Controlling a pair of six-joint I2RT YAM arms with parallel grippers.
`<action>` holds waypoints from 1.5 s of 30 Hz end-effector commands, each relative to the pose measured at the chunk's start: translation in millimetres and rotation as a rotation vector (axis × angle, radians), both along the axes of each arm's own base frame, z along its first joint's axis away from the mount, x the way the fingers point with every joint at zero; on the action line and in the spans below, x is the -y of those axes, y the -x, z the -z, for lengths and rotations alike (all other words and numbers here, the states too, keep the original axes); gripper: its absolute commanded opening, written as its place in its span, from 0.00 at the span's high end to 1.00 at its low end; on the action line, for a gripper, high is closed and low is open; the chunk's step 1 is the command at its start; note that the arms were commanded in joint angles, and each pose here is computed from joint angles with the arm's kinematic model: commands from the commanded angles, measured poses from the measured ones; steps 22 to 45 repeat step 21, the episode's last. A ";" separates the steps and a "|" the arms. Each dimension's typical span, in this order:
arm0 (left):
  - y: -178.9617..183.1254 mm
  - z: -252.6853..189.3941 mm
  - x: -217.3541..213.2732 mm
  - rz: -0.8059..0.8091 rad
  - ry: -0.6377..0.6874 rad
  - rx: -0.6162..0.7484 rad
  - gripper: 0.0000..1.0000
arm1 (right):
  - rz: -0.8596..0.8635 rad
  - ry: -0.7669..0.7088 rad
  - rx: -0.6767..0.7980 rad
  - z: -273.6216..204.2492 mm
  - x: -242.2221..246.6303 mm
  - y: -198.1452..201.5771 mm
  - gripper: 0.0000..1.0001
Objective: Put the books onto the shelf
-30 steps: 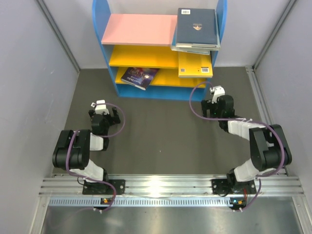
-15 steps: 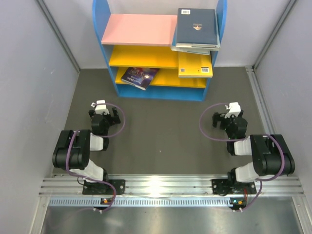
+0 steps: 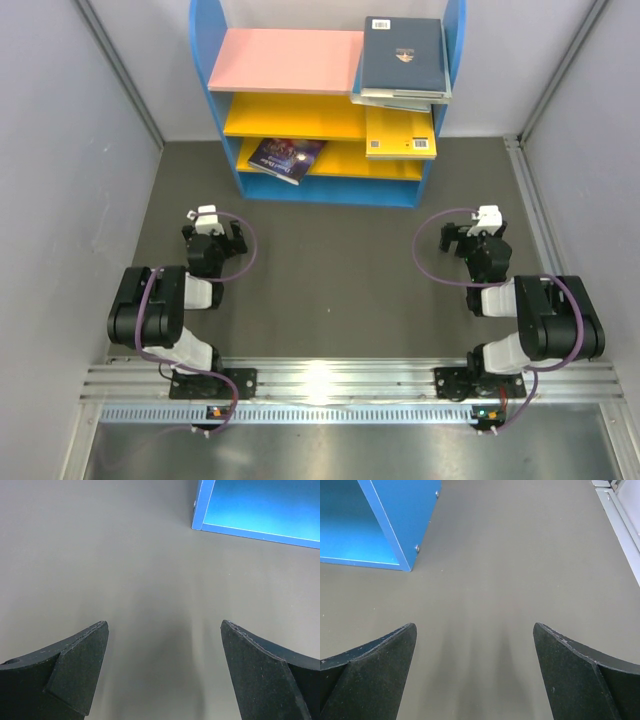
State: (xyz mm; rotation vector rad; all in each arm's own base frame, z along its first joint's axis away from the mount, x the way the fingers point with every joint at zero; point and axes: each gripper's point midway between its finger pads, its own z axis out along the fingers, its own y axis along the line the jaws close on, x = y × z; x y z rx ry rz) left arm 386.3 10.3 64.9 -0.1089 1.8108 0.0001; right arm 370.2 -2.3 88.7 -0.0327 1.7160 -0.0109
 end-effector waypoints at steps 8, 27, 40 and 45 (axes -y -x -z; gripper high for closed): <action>-6.3 -16.7 1.6 0.014 -0.013 0.077 0.01 | 0.011 -0.008 0.110 -30.3 3.0 -11.1 0.00; -6.4 -17.0 2.0 0.015 -0.011 0.079 0.01 | 0.010 -0.002 0.112 -30.7 1.7 -11.2 0.00; -6.4 -17.0 2.0 0.015 -0.011 0.079 0.01 | 0.010 -0.002 0.112 -30.7 1.7 -11.2 0.00; -6.4 -17.0 2.0 0.015 -0.011 0.079 0.01 | 0.010 -0.002 0.112 -30.7 1.7 -11.2 0.00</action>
